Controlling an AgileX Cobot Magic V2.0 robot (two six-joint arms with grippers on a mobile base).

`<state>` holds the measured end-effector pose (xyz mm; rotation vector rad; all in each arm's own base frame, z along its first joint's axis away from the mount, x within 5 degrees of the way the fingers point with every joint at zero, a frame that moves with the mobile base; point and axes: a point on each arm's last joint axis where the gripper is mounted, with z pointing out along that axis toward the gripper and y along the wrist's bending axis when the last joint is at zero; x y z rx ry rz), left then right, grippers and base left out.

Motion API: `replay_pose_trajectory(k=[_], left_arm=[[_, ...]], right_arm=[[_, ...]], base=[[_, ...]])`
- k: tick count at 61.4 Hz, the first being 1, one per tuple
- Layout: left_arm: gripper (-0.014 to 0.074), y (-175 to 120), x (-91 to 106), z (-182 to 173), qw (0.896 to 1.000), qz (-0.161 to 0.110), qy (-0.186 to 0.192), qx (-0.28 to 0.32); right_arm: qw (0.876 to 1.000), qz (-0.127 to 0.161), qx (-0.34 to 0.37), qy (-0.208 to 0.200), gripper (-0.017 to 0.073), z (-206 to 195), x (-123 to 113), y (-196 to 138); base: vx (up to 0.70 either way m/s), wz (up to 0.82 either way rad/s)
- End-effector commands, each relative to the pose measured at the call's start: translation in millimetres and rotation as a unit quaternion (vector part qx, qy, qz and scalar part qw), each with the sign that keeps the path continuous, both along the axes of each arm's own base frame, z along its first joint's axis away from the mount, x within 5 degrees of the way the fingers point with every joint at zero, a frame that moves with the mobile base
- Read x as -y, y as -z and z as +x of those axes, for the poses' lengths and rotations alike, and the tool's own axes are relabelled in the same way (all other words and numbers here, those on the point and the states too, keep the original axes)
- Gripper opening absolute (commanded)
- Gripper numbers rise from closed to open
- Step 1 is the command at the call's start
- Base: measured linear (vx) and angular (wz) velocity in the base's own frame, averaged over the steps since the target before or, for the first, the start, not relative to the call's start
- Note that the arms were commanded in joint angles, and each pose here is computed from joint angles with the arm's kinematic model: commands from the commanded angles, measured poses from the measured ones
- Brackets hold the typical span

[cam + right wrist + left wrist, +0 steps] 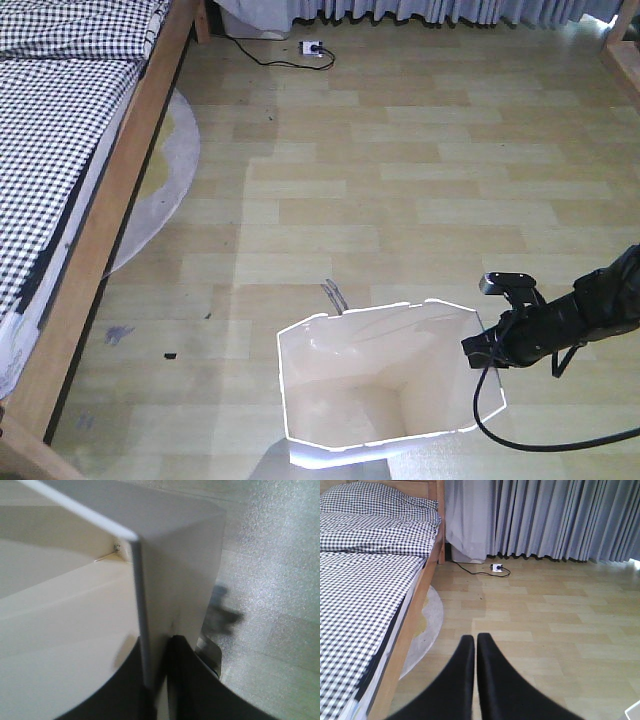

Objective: Move trash bin to bedside with robot
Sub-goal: 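Hold the bin rim with the right gripper while the base turns toward the bed, then keep gripping the bin while driving forward to the bedside by the curtains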

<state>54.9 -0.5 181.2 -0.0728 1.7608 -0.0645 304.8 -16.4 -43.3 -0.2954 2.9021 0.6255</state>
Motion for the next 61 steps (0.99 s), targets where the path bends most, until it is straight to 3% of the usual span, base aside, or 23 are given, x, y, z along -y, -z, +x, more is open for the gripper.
replay_pose_trajectory(k=[1,61], left_arm=[[-0.0006,-0.5,-0.2,0.6,1.0,-0.005,-0.002,0.031],[-0.0006,-0.5,-0.2,0.6,1.0,-0.005,-0.002,0.031]], right_arm=[[0.996,0.087,0.036,0.002,-0.0006,13.1,-10.6,-32.4],[0.996,0.087,0.036,0.002,-0.0006,13.1,-10.6,-32.4]], base=[[0.25,-0.04],[0.25,-0.01]])
